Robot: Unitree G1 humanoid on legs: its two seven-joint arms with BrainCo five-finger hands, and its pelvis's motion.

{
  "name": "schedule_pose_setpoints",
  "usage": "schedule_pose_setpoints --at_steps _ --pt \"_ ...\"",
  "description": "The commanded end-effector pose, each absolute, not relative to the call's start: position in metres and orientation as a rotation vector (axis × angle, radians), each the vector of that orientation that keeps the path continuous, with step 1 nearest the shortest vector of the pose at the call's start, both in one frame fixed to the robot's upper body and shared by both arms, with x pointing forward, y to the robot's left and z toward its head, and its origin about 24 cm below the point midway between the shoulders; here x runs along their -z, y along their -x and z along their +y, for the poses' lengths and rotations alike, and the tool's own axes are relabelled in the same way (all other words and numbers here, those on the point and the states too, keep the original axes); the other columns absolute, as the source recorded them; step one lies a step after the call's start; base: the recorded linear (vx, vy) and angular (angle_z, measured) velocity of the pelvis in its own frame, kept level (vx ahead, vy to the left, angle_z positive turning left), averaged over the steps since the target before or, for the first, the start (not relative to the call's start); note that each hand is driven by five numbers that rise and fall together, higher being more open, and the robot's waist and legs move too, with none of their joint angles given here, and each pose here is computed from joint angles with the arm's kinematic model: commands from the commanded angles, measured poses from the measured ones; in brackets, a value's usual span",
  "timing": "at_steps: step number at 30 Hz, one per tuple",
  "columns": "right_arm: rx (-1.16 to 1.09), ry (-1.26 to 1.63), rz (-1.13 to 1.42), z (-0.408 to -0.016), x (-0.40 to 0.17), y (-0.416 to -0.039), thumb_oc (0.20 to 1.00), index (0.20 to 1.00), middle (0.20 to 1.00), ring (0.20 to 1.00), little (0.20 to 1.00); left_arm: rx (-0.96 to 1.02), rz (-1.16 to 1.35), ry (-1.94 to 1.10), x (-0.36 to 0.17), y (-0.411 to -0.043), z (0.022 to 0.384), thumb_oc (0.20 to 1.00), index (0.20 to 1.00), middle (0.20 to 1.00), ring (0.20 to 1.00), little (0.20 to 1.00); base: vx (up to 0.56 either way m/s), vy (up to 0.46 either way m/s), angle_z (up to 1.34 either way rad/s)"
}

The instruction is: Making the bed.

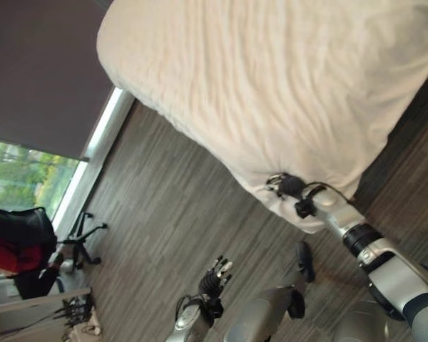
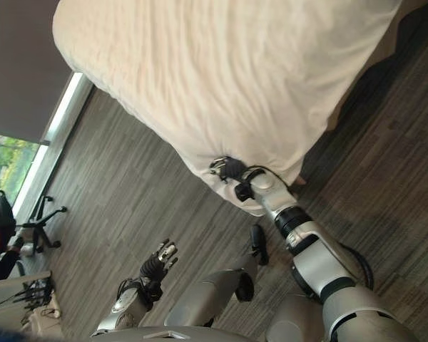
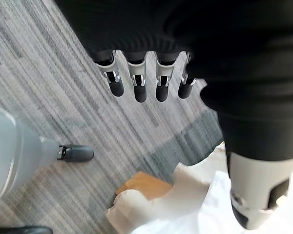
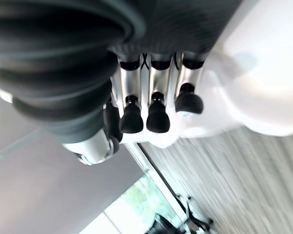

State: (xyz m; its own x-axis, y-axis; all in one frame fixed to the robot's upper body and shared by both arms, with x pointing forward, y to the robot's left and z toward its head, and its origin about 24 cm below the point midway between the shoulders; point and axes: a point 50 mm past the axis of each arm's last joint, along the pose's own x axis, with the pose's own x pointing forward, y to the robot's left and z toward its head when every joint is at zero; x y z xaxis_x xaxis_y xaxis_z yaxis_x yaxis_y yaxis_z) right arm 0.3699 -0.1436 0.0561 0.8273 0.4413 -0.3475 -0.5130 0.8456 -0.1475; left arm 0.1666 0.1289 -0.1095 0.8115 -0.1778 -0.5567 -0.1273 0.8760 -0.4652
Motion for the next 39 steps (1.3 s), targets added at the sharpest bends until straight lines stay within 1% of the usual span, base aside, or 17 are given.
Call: schedule_pose_setpoints --at_steps 1,2,5,7,13,15,20,22,26,27,30,32,33,34,37,38,39 --pt "-0.119 0.181 0.205 -0.214 -0.114 -0.400 0.200 0.200 0.200 0.200 0.200 0.137 0.547 0.478 0.092 -0.199 0.118 1.000 1.000 1.000 1.000 1.000 0.00 -0.013 -0.04" --pt "-0.119 0.181 0.205 -0.215 -0.114 -0.400 0.200 0.200 0.200 0.200 0.200 0.138 0.548 0.478 0.092 -0.199 0.118 1.000 1.000 1.000 1.000 1.000 0.00 0.000 0.00" --pt "0.127 0.026 0.302 -0.276 -0.081 -0.374 0.200 0.200 0.200 0.200 0.200 0.142 0.527 0.483 0.089 -0.199 0.122 1.000 1.000 1.000 1.000 1.000 0.03 -0.009 0.08" --pt "0.195 0.020 0.399 -0.296 -0.054 -0.352 0.200 0.200 0.200 0.200 0.200 0.131 0.500 0.488 0.085 -0.203 0.127 1.000 1.000 1.000 1.000 1.000 0.03 -0.004 0.11" --pt "0.361 -0.065 0.603 -0.333 0.006 -0.291 0.200 0.200 0.200 0.200 0.200 0.112 0.452 0.529 0.077 -0.209 0.129 1.000 1.000 1.000 1.000 1.000 0.03 -0.003 -0.08" --pt "0.506 -0.233 0.590 -0.353 0.022 -0.261 0.200 0.200 0.200 0.200 0.200 0.102 0.441 0.542 0.075 -0.210 0.129 1.000 1.000 1.000 1.000 1.000 0.04 0.011 0.02" --pt "0.691 -0.457 0.466 -0.378 0.028 -0.228 0.200 0.200 0.200 0.200 0.200 0.039 0.436 0.587 0.076 -0.211 0.135 1.000 1.000 1.000 1.000 1.000 0.03 0.004 0.04" --pt "0.749 -0.470 0.464 -0.390 0.034 -0.206 0.200 0.200 0.200 0.200 0.200 0.011 0.435 0.602 0.077 -0.211 0.139 1.000 1.000 1.000 1.000 1.000 0.01 -0.026 -0.12" --pt "0.817 -0.457 0.471 -0.402 0.038 -0.182 0.200 0.200 0.200 0.200 0.200 -0.009 0.430 0.616 0.077 -0.210 0.141 1.000 1.000 1.000 1.000 1.000 -0.01 -0.028 -0.01" --pt "0.884 -0.482 0.437 -0.408 0.041 -0.165 0.200 0.200 0.200 0.200 0.200 -0.025 0.424 0.627 0.077 -0.212 0.142 1.000 1.000 1.000 1.000 1.000 -0.01 -0.084 0.12" --pt "0.956 -0.497 0.404 -0.411 0.044 -0.151 0.200 0.200 0.200 0.200 0.200 -0.041 0.421 0.624 0.077 -0.214 0.145 1.000 1.000 1.000 1.000 1.000 0.01 -0.063 0.21" --pt "1.094 -0.541 0.358 -0.407 0.055 -0.131 0.200 0.200 0.200 0.200 0.200 -0.091 0.439 0.602 0.082 -0.214 0.151 1.000 1.000 1.000 1.000 1.000 0.07 -0.110 0.18" --pt "1.133 -0.548 0.368 -0.402 0.062 -0.126 0.473 0.473 0.473 0.473 0.473 -0.099 0.440 0.576 0.082 -0.216 0.155 1.000 1.000 1.000 1.000 1.000 0.02 -0.184 0.11" --pt "1.160 -0.544 0.416 -0.394 0.072 -0.117 1.000 1.000 1.000 1.000 1.000 -0.110 0.436 0.555 0.082 -0.218 0.159 1.000 1.000 1.000 1.000 1.000 -0.01 -0.154 0.14" --pt "1.065 -0.500 0.481 -0.362 0.087 -0.134 1.000 1.000 1.000 1.000 1.000 -0.184 0.372 0.509 0.072 -0.220 0.183 1.000 1.000 1.000 1.000 1.000 -0.04 -0.130 -0.01" --pt "1.063 -0.500 0.482 -0.361 0.087 -0.134 1.000 1.000 1.000 1.000 1.000 -0.186 0.371 0.508 0.072 -0.220 0.184 1.000 1.000 1.000 1.000 1.000 -0.03 0.056 -0.94" --pt "0.947 -0.460 0.433 -0.341 0.083 -0.156 1.000 1.000 1.000 1.000 1.000 -0.261 0.349 0.488 0.071 -0.213 0.202 1.000 1.000 1.000 1.000 1.000 -0.01 0.088 -1.24"
